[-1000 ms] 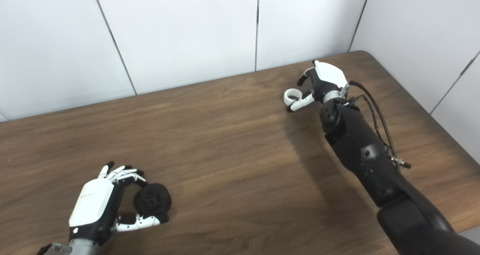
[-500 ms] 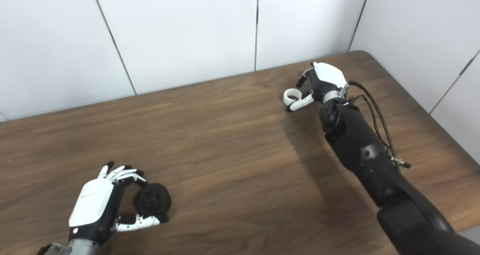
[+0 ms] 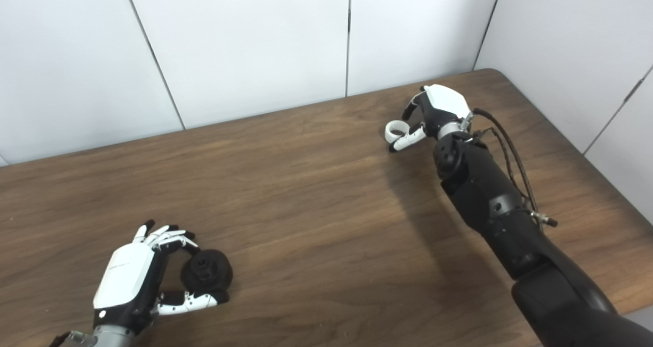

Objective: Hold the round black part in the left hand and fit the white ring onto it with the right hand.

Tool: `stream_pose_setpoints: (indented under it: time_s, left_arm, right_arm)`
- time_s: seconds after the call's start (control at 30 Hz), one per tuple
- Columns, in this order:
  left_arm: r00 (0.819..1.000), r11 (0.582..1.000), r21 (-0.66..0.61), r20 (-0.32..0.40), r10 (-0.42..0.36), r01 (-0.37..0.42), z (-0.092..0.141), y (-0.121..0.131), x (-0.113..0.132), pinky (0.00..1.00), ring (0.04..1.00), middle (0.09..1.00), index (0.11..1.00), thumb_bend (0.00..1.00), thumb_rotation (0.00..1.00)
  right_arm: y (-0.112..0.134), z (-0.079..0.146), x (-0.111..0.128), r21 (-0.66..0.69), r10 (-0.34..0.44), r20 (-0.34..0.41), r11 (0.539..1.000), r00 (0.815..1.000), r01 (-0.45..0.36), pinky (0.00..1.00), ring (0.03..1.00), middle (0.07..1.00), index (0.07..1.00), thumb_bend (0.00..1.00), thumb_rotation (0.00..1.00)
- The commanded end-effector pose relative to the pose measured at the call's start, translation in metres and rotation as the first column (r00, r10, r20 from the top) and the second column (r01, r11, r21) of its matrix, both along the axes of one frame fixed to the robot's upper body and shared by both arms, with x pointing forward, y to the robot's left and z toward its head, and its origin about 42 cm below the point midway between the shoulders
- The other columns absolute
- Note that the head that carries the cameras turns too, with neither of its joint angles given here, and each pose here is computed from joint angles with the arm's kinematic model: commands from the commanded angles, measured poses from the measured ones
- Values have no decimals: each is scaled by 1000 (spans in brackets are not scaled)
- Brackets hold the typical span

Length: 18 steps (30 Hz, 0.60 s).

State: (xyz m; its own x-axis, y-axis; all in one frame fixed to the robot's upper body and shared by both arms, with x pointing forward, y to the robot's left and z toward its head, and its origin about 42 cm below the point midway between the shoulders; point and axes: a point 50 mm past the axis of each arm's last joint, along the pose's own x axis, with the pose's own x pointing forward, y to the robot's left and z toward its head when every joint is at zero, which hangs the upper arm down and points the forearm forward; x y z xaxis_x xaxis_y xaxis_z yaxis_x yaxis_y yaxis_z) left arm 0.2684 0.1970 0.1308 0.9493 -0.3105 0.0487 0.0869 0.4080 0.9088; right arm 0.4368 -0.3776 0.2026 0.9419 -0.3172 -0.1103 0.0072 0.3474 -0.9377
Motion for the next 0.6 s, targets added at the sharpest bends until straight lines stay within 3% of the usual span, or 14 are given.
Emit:
stream_pose_setpoints:
  time_s: [0.0,0.57]
  left_arm:
    - [1000,1000,25,6,-5,5,1,3,-2,1000,872,765,484,523,51]
    - [1000,1000,21,4,-3,3,0,1,-3,1000,879,768,484,523,51]
  right_arm:
    - [-4,26,9,-2,3,47,1000,999,-3,1000,1000,953,581,856,258]
    - [-8,41,14,10,17,10,1000,1000,-17,1000,1000,942,586,852,293]
